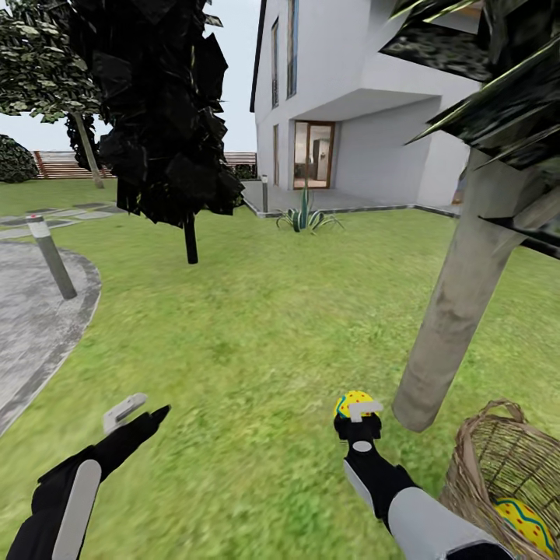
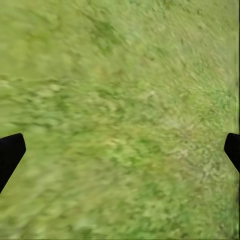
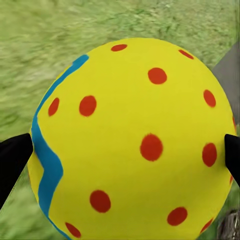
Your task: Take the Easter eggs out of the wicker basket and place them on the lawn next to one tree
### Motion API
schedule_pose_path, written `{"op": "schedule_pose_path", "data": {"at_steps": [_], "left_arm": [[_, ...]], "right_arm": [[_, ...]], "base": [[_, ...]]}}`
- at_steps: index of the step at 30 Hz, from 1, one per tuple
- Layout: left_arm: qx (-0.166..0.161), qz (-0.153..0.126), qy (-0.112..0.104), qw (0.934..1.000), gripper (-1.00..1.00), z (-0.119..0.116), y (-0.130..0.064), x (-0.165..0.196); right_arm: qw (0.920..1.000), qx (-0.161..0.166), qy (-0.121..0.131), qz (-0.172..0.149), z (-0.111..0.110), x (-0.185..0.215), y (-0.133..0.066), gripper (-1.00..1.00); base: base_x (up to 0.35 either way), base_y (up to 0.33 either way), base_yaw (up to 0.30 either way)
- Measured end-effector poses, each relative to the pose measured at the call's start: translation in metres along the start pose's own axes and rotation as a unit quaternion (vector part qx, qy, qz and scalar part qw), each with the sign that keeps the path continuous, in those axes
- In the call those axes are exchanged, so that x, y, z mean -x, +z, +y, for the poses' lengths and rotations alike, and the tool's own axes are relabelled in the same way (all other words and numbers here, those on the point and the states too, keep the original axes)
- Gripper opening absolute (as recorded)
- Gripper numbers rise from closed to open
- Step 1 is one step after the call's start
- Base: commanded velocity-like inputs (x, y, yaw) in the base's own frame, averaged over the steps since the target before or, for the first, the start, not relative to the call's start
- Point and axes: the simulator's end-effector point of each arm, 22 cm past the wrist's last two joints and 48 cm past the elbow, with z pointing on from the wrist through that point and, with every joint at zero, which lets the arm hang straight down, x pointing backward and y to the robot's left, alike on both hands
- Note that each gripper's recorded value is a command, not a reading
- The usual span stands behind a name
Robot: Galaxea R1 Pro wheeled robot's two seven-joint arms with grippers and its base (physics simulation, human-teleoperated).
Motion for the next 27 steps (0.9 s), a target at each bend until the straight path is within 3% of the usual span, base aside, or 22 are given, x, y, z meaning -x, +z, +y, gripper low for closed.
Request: {"op": "schedule_pose_path", "data": {"at_steps": [3, 7, 10, 13, 17, 27], "left_arm": [[-0.013, 0.002, 0.0, 0.9999, 1.0, -0.004, 0.0, 0.0], [-0.023, -0.002, 0.002, 0.9997, 1.0, -0.013, -0.007, 0.01], [-0.028, 0.023, 0.005, 0.9993, 1.0, -0.018, -0.011, 0.003], [-0.035, 0.031, 0.006, 0.9989, 1.0, -0.021, -0.013, -0.001], [-0.082, 0.092, -0.003, 0.9923, 1.0, -0.041, -0.024, -0.027], [-0.097, 0.102, -0.006, 0.99, 1.0, -0.035, -0.02, -0.047]], "right_arm": [[1.0, -0.005, 0.003, 0.008, -0.003, -0.004, 0.001, -1.0], [0.9993, -0.035, 0.003, 0.008, -0.016, -0.004, 0.0, -1.0], [0.9989, -0.045, 0.003, 0.009, -0.02, -0.004, 0.0, -1.0], [0.9988, -0.048, 0.003, 0.009, -0.021, -0.009, 0.001, -1.0], [0.9988, -0.048, 0.002, 0.009, -0.02, -0.019, 0.004, -1.0], [0.9975, -0.067, -0.006, 0.022, -0.045, -0.053, 0.016, -1.0]], "base": [[0.046, 0.015, 0.0], [0.006, 0.002, 0.0], [0.0, 0.0, 0.0], [0.0, 0.0, 0.0], [0.0, 0.0, 0.0], [0.0, 0.0, 0.0]]}}
